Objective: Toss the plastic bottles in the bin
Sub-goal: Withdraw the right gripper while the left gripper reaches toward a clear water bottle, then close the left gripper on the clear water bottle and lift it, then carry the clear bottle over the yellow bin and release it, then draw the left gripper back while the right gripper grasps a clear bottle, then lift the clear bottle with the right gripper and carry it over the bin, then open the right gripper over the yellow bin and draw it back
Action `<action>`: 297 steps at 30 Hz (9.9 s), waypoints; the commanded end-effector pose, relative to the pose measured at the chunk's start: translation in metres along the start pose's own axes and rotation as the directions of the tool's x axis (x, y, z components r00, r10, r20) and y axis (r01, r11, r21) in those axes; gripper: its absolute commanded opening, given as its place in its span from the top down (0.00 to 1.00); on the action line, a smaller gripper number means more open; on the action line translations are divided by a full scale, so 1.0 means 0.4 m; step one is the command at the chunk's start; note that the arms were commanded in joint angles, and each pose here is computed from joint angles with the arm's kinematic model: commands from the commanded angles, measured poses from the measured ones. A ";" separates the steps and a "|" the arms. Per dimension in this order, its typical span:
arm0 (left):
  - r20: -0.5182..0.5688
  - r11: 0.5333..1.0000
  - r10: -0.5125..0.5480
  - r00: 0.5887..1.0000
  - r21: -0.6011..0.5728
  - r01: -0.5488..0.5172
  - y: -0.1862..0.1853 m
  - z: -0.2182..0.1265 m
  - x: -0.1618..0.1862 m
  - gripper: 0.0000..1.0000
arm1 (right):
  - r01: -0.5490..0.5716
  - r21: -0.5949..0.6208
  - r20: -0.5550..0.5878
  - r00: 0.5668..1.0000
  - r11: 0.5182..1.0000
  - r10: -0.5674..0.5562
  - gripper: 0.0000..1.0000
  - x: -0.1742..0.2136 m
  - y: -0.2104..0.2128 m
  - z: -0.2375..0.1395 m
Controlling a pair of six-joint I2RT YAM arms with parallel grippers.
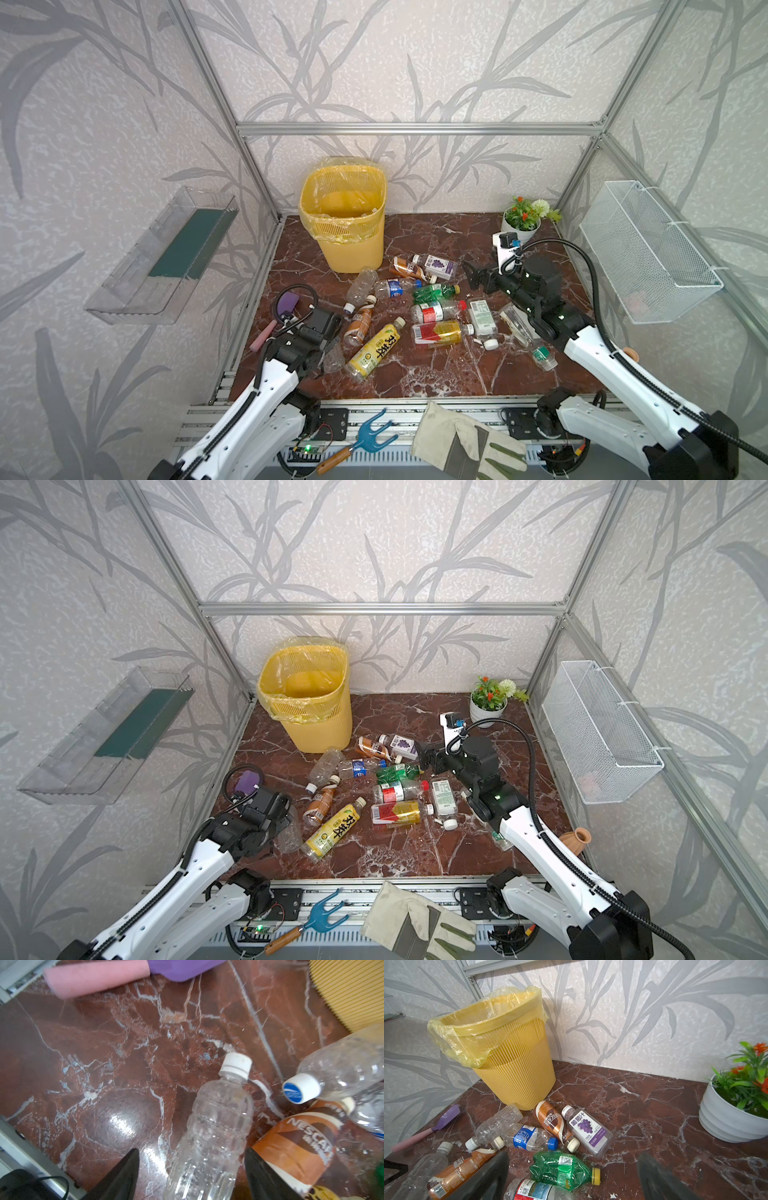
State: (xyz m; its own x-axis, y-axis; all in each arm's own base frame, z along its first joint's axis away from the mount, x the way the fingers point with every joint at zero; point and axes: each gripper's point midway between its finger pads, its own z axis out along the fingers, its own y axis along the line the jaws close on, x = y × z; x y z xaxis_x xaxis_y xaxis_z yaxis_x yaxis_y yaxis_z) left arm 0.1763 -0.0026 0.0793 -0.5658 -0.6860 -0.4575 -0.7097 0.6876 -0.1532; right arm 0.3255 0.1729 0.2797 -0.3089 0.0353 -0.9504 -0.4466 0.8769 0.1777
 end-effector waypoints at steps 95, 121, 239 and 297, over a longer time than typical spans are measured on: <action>0.607 0.817 0.041 0.794 0.437 -0.376 -0.717 -0.489 -0.742 0.42 | -0.108 -0.037 -0.146 0.984 0.994 0.101 0.09 0.089 0.033 0.036; 0.647 0.759 0.157 0.747 0.405 -0.510 -0.757 -0.565 -0.671 0.01 | -0.074 0.170 -0.227 0.967 0.983 0.112 0.05 0.165 -0.079 -0.059; 0.581 0.934 0.127 0.804 0.201 -0.294 -0.290 -0.402 -0.460 0.01 | -0.212 -0.380 0.165 0.942 0.900 0.292 0.43 -0.368 0.065 -0.004; 0.358 0.892 0.234 0.904 0.290 -0.346 -0.234 -0.279 -0.274 0.01 | 0.084 -0.154 0.374 0.927 0.984 -0.020 0.01 -0.433 0.219 0.076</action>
State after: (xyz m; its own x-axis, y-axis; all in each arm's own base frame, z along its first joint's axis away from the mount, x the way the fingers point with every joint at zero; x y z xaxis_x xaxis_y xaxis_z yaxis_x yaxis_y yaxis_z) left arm 0.2619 -0.0154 0.2482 -0.5134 -0.3872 -0.7658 -0.3094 0.9159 -0.2557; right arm 0.3771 0.2815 0.4357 -0.0454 0.1685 -0.9847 -0.6293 0.7607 0.1592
